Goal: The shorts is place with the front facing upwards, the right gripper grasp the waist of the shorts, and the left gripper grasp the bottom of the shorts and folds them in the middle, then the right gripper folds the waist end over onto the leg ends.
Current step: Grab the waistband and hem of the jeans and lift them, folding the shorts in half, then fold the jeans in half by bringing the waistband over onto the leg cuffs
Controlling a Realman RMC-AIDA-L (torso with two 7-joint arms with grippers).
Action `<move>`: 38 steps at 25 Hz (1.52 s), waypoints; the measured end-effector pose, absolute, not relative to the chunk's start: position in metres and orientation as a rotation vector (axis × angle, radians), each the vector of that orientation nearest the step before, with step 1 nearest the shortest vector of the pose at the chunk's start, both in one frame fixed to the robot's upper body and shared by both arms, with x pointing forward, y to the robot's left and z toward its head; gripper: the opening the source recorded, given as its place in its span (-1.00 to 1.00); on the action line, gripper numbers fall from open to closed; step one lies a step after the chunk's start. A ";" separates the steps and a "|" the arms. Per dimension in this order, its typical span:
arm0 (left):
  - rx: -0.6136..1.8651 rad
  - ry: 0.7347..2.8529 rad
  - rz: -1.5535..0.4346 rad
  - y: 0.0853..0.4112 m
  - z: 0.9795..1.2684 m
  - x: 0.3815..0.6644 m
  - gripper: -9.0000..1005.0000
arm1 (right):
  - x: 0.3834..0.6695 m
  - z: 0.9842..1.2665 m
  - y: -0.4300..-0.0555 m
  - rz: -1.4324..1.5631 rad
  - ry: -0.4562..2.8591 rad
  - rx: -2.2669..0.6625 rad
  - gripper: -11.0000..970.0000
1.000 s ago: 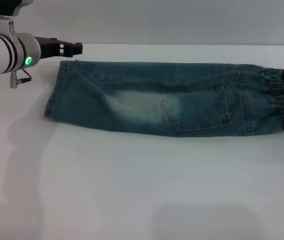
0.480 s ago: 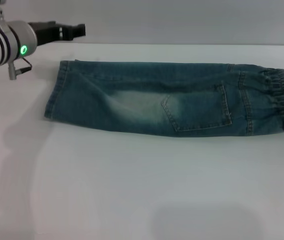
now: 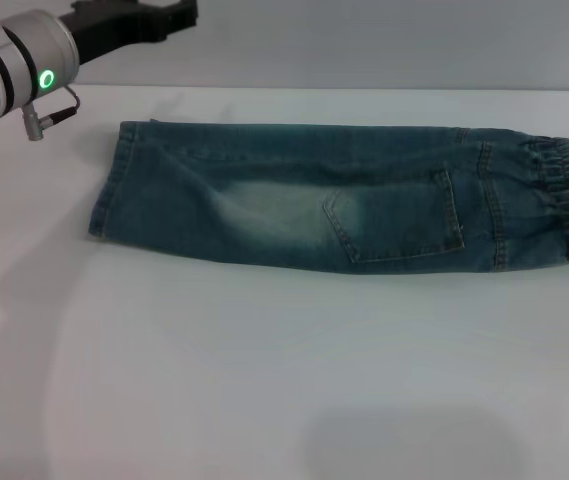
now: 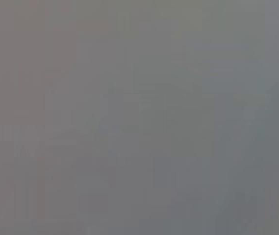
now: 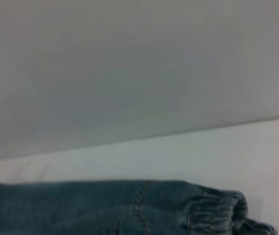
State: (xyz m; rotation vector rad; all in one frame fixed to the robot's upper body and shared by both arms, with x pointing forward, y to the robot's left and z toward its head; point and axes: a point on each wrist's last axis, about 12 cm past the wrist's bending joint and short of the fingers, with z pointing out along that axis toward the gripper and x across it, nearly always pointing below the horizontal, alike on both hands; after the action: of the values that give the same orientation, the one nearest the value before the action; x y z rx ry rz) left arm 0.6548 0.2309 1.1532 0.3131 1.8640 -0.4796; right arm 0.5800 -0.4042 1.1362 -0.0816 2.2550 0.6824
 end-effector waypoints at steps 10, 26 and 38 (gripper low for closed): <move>0.363 1.607 -0.685 0.236 1.153 0.633 0.68 | 0.600 1.142 -0.387 0.548 2.459 -0.240 0.06; 0.309 1.503 -0.759 0.249 1.140 0.618 0.68 | 0.607 1.125 -0.373 0.341 2.544 -0.380 0.06; 0.309 1.529 -0.773 0.244 1.132 0.618 0.68 | 0.615 1.117 -0.346 0.299 2.454 -0.446 0.06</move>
State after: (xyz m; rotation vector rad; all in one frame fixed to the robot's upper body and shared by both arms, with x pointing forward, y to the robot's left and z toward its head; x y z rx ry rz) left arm 0.6183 0.2443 1.1317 0.3086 1.5289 -0.7725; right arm 0.6154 -0.3462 1.1167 -0.4465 2.4537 0.2995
